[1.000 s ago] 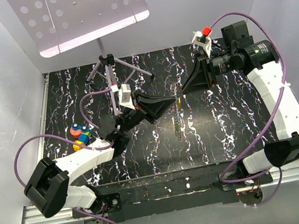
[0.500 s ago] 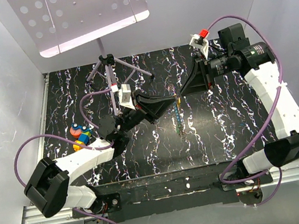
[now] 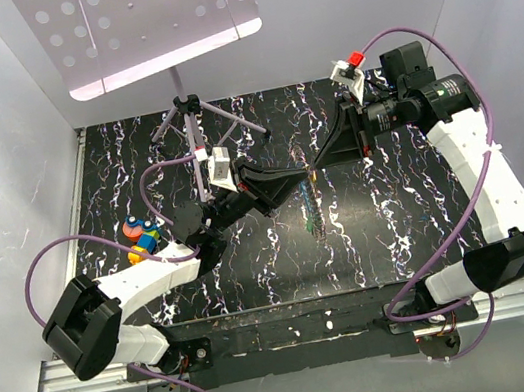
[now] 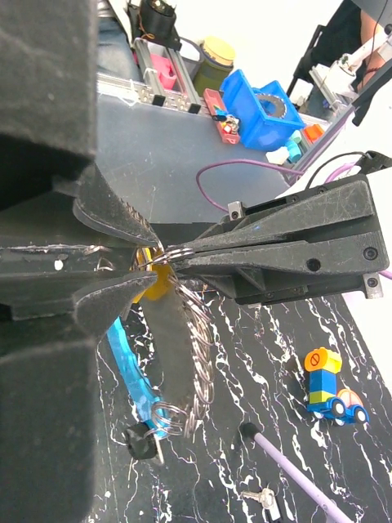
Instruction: Put the keys on the keyring
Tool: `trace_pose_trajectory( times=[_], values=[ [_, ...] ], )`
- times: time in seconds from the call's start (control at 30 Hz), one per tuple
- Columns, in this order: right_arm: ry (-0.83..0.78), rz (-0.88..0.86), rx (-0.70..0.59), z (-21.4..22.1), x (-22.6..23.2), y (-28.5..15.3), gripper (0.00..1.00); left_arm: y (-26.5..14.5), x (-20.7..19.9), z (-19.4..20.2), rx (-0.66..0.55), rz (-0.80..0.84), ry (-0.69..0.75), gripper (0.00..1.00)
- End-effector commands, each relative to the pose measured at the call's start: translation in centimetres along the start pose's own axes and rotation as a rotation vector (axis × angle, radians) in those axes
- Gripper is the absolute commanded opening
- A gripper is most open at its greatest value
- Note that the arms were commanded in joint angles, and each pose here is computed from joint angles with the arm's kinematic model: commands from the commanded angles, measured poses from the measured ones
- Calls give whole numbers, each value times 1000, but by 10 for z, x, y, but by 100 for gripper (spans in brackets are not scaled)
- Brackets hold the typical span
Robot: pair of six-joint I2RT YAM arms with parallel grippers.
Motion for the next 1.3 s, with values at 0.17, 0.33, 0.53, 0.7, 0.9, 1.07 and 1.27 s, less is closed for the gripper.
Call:
trace_pose_trajectory(
  times=[0.17, 0.33, 0.53, 0.7, 0.9, 1.07, 1.27],
  values=[
    [3, -37, -7, 2, 1, 5, 24, 9, -15, -26, -77, 56, 43, 0],
    [5, -49, -9, 3, 3, 6, 17, 8, -15, -26, -79, 55, 45, 0],
    [-1, -51, -10, 4, 4, 6, 1, 8, -15, -27, -81, 50, 52, 0],
    [-3, -48, -6, 7, 8, 5, 1, 5, -15, -27, -78, 41, 72, 0],
    [11, -44, 0, 15, 8, 5, 1, 5, -18, -34, -89, 47, 95, 0],
    [26, -58, -6, 20, 9, 7, 1, 5, -19, -37, -90, 50, 102, 0],
    [40, -64, -6, 24, 9, 7, 1, 4, -18, -36, -79, 53, 110, 0]
  ],
)
Point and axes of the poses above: each gripper's point midway between its finger pads, its own y axis out along the fingers, its own x axis along the line the jaws close on, z = x × y, the point moved 4 cm from there along -y, back along the fingers, and after that the axes turned 11 degrees about -y, right-handed, at the moved point
